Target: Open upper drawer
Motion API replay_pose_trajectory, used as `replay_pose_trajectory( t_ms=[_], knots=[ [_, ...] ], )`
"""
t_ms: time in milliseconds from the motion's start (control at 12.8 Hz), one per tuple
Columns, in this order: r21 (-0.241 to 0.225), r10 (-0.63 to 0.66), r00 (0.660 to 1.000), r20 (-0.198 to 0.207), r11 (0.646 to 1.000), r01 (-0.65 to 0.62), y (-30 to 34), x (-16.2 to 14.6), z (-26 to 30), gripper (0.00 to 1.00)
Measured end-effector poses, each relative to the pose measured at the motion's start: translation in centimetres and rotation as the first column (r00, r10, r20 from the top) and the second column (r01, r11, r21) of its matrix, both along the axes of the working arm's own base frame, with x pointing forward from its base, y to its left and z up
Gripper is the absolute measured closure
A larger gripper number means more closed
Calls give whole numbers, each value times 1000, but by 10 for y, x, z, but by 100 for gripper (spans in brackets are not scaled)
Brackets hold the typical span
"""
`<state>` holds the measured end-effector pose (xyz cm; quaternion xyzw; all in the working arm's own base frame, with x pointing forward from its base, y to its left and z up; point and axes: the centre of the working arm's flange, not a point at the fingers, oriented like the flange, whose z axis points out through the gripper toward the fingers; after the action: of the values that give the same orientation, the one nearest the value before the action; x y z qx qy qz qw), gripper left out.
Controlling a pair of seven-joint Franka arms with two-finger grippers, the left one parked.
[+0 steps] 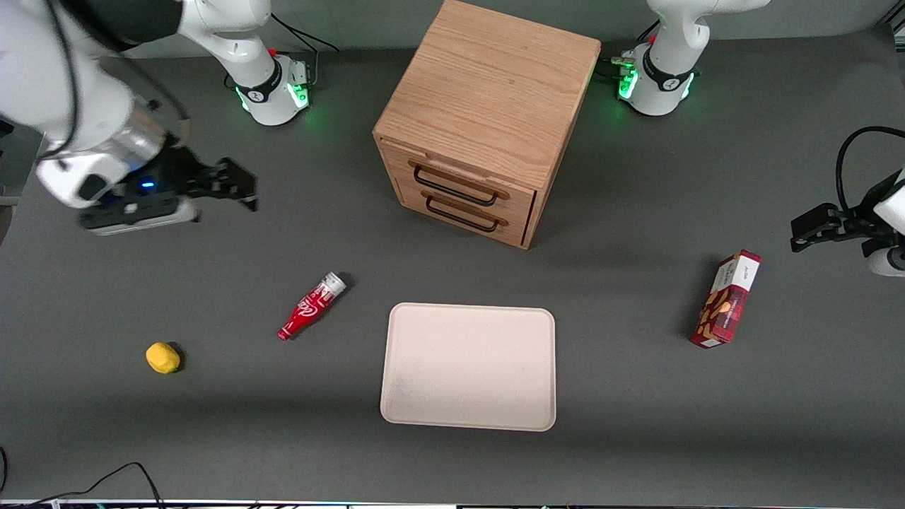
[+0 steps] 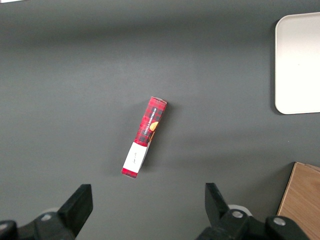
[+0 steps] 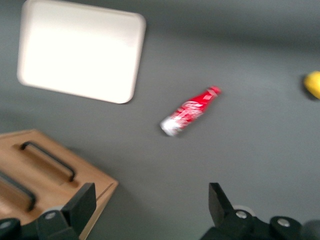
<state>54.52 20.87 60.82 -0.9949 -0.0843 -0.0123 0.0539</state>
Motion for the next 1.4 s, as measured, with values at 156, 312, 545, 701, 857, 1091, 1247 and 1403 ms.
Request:
replay_pose_trajectory(
  t_ms=[156,312,545,701,857,1091,1247,1403],
  knots=[
    [21,108,994,-7,994,-108,59,-10,-5,0],
    [34,204,979,-21,979,-203,112,-24,-15,0],
    [18,336,941,-32,942,-335,184,-50,-33,0],
    [-4,418,908,-34,908,-418,229,-72,-47,0],
    [-26,475,880,-32,879,-476,255,-80,-62,0],
    [-11,574,819,-11,819,-574,264,-68,-84,0],
    [1,595,804,-18,804,-595,269,-58,-107,0],
    [16,639,769,-10,769,-639,277,-52,-130,0]
  ],
)
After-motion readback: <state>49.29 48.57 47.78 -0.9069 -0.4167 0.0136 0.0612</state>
